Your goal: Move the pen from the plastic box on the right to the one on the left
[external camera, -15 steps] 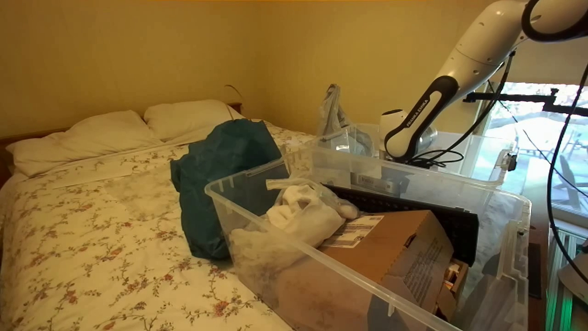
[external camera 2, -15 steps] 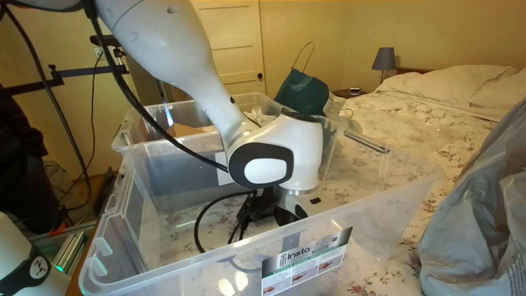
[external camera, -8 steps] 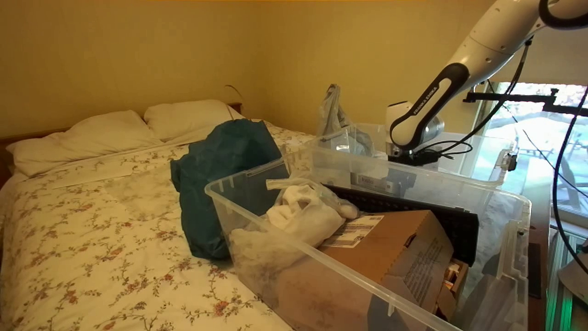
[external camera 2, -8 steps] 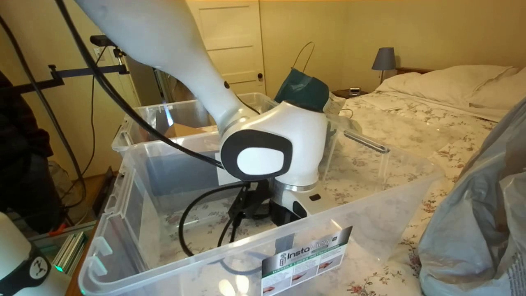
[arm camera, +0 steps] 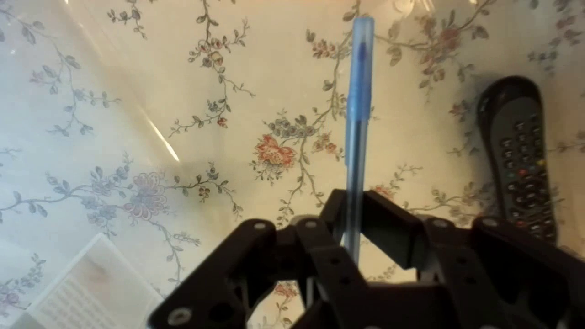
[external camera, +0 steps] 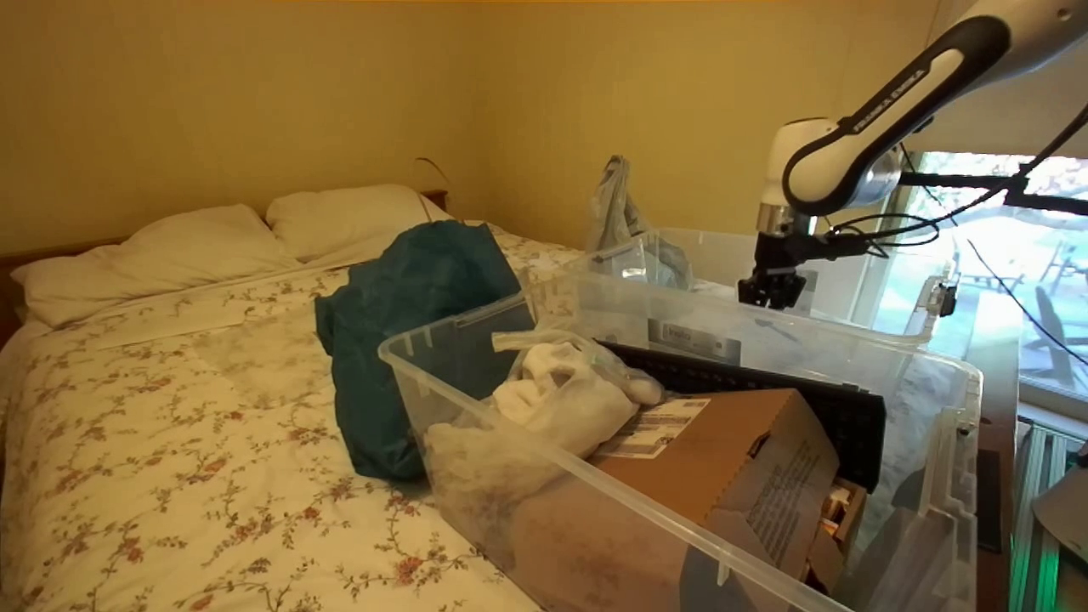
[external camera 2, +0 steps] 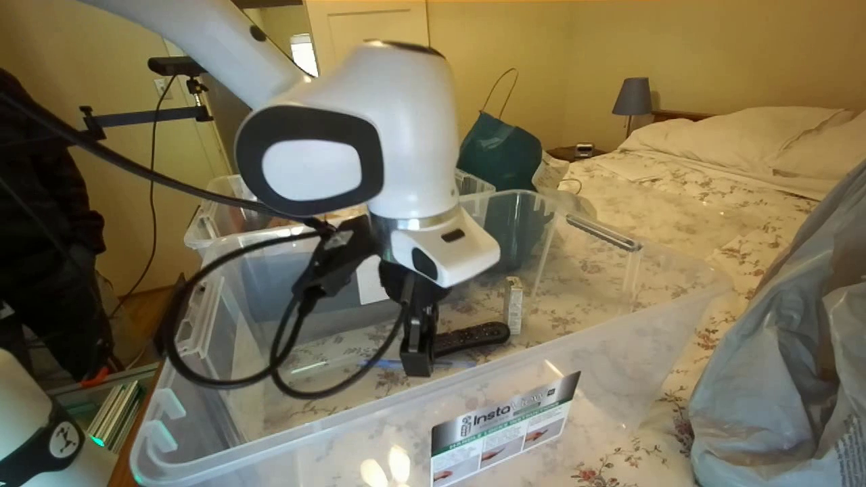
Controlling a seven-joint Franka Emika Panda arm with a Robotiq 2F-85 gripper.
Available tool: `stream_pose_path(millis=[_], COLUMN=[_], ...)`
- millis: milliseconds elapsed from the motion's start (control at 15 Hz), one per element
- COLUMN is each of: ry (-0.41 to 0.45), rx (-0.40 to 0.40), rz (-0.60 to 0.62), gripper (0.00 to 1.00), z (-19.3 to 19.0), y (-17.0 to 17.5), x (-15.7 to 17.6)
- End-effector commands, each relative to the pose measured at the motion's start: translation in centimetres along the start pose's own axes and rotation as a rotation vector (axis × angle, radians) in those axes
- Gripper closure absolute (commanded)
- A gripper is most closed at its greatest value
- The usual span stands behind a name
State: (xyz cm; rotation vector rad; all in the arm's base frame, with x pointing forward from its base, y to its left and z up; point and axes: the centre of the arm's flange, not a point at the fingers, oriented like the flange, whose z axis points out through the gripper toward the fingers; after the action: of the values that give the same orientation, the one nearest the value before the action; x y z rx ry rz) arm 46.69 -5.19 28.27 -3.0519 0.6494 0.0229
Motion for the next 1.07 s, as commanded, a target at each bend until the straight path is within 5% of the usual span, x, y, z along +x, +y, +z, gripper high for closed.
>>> stream_pose_path(millis=[0,133,200,600,667,1000], ry=[0.063,0.103,0.075,0.111,0.109,0.259], rx=[0.087,0.105,0.069,0.088,0.087,0.208], rz=[-0.03,-0.011,-0.034,-0.03,-0.03,-0.148], gripper=[0.96,0.96,0.83,0.83,0.96,0.96], z=[-6.1,-8.7,-5.2,-7.5,-7.4,-11.7], y=[-1.1,-1.9,-2.2,-2.2,-2.2,-3.8], x=[-6.8,-9.1,-4.5,-7.1,-7.2,-7.7])
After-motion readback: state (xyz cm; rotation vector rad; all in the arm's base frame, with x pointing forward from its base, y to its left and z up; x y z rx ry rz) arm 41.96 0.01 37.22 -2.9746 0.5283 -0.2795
